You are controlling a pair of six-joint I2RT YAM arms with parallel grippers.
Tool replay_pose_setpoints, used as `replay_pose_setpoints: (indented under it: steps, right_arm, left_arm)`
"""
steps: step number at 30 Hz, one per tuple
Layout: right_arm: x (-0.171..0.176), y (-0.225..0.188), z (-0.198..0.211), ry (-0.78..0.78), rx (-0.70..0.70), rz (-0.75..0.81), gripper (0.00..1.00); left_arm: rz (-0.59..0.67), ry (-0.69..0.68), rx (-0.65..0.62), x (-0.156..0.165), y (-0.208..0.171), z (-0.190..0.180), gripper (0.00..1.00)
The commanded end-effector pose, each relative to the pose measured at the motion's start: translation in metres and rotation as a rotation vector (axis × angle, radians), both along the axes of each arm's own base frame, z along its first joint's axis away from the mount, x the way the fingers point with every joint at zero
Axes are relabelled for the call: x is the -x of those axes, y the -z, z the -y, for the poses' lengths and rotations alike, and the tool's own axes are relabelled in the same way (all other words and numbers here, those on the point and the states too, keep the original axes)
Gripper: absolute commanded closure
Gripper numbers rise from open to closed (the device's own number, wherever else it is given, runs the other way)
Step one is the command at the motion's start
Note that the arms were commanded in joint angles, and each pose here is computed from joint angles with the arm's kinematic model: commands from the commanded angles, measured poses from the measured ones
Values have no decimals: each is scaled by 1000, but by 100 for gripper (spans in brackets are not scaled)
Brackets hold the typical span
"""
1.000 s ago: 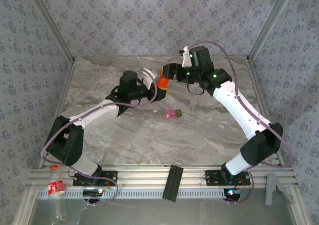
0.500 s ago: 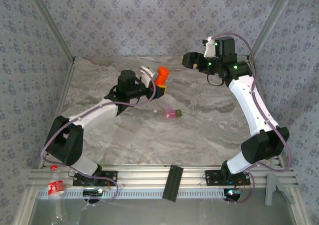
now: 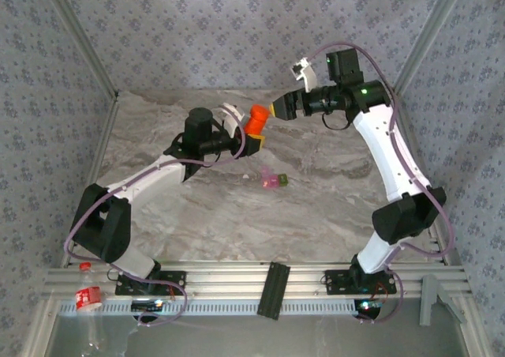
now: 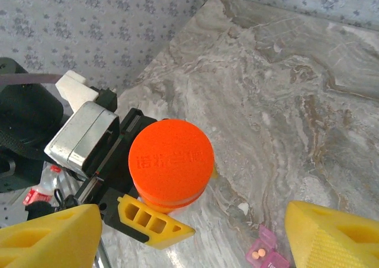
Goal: Sort the pills into containers
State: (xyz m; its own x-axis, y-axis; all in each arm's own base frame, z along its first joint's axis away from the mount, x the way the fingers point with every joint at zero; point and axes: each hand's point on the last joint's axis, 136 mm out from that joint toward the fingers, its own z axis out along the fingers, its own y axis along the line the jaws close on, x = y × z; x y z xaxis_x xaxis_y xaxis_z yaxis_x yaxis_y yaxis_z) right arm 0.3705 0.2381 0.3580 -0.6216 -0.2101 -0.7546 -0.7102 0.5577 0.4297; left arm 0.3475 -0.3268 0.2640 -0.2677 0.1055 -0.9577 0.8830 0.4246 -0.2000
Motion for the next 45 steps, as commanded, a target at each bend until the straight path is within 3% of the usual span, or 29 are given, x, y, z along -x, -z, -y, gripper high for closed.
replay_pose_setpoints:
  steps: [1,30,32,38,45]
  right_arm:
    - [8,1,-11,-76,10,-9,17]
    - [0,17,-46,-159,-52,-92,26]
    - [1,18,-47,-162,-53,-97,30]
    - [4,22,-49,-173,-48,-107,57]
    - [-3,50,-54,-28,-15,-176,66]
  left_arm:
    - [87,44,46,7,-39,0,100]
    - [82,58,47,10,-41,0,100]
    - [82,60,47,11,-41,1,100]
    - [86,55,48,11,-42,0,100]
    - [110,1,69,4,-50,-3,100]
